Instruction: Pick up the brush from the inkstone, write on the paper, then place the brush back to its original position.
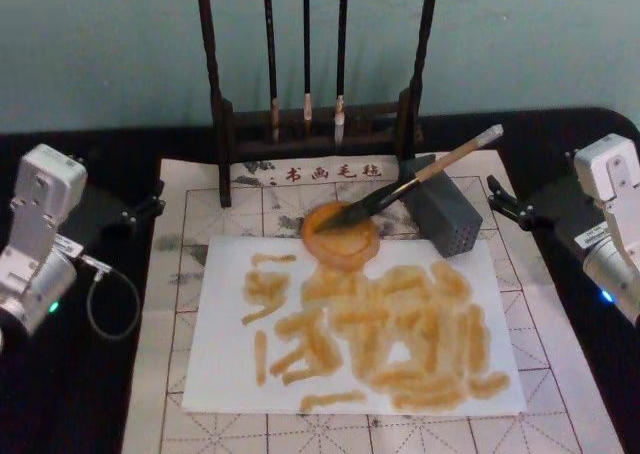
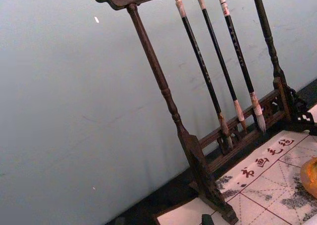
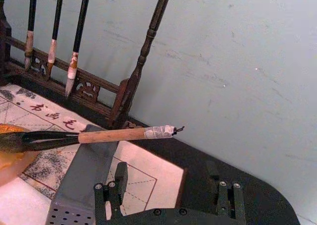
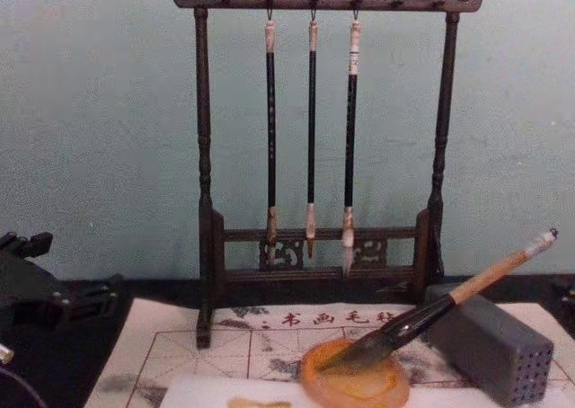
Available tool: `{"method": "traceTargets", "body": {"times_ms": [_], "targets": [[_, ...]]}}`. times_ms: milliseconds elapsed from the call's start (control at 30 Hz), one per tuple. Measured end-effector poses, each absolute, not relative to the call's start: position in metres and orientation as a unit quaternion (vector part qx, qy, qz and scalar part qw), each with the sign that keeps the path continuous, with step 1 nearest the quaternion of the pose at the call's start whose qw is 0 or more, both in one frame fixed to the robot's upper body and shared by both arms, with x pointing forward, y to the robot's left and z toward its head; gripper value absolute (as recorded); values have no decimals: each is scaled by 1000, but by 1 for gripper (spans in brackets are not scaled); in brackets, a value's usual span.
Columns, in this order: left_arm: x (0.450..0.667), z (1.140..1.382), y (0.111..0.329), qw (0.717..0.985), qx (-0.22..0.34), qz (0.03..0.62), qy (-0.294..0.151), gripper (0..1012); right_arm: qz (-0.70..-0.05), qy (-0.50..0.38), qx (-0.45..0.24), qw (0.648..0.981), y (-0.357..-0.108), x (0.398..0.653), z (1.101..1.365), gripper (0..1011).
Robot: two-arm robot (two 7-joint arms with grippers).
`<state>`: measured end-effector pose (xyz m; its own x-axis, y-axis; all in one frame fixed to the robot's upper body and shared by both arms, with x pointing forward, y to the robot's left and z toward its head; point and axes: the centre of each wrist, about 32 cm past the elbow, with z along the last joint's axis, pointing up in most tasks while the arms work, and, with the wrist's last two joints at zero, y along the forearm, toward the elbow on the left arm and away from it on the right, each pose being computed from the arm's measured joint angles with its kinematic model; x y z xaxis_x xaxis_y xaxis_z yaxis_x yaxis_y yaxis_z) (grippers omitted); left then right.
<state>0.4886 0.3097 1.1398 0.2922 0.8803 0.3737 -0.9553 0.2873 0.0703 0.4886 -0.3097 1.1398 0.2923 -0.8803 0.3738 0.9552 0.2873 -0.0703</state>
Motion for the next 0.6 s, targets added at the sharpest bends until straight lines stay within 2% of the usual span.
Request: {"method": "traceTargets", "body": {"times_ms": [600], "targets": [[489, 1140, 310, 791, 141, 580, -132, 1001, -580, -132, -141, 791, -310, 489, 1140, 1000]]}}
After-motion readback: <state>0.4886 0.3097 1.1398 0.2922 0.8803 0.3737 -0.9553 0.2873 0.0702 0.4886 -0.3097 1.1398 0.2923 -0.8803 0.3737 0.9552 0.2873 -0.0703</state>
